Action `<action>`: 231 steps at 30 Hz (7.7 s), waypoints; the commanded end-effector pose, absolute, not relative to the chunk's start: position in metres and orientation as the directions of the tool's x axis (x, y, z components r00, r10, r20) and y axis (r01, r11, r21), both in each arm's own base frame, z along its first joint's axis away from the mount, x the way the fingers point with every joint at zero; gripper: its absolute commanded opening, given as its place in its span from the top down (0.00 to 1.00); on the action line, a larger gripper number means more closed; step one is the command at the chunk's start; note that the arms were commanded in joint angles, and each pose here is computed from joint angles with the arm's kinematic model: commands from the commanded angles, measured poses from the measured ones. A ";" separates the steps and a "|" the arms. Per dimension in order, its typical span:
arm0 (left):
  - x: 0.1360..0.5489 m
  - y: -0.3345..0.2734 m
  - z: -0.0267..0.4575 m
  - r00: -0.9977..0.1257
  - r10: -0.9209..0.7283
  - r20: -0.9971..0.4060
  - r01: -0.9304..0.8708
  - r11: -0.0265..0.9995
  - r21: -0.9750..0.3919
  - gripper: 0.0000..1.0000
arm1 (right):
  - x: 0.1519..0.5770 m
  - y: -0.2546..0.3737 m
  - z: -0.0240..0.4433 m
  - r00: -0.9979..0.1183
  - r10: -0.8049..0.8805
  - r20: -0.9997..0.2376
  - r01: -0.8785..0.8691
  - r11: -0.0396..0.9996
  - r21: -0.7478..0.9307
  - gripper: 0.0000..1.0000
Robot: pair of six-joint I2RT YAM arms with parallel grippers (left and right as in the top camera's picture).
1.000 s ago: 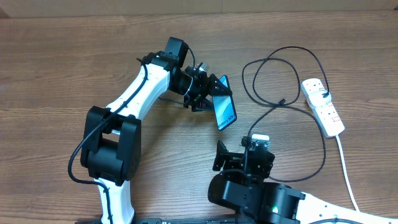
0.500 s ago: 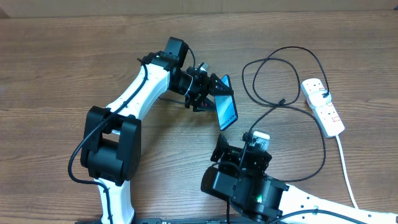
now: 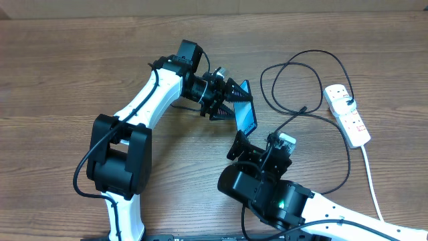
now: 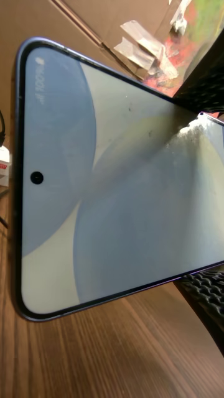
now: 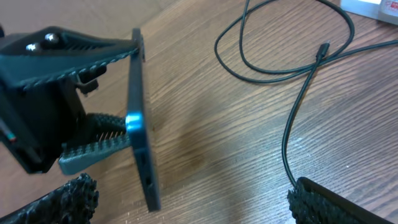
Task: Plug charger to phone and switch on socket
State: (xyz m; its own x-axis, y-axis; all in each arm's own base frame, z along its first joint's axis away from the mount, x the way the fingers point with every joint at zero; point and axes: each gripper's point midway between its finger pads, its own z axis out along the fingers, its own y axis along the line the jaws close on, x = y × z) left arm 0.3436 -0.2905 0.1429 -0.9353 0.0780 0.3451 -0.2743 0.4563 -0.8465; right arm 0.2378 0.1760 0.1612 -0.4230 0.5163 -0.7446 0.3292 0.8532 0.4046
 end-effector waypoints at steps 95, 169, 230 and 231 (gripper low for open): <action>0.346 -0.295 0.154 -0.936 0.105 0.336 -0.265 0.416 -0.870 0.00 | 0.300 0.208 0.166 -0.456 0.296 -0.840 0.149 0.955 0.256 0.96; 0.153 -0.018 0.292 -0.572 -0.568 -0.591 -0.275 0.812 -0.515 0.00 | 0.245 0.182 0.194 -0.392 0.876 -0.280 0.469 0.452 0.759 0.96; 0.228 -0.070 0.197 -0.600 -0.800 -0.016 -0.347 0.278 -0.896 0.00 | 0.240 0.249 0.205 -0.620 0.773 -0.132 0.361 0.431 0.827 0.96; 0.230 -0.067 0.194 -0.584 -0.811 -0.012 -0.365 0.276 -0.889 0.00 | 0.242 0.251 0.204 -0.617 0.776 -0.135 0.361 0.430 0.827 0.96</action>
State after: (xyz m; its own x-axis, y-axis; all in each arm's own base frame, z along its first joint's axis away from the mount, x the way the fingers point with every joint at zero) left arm 0.2206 -0.0837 0.2050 -0.6742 -0.7379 -0.0321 -0.2788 0.2945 -0.9141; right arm 0.2329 0.2486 0.1898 -0.6461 0.7535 -0.1217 0.3822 0.4575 0.8029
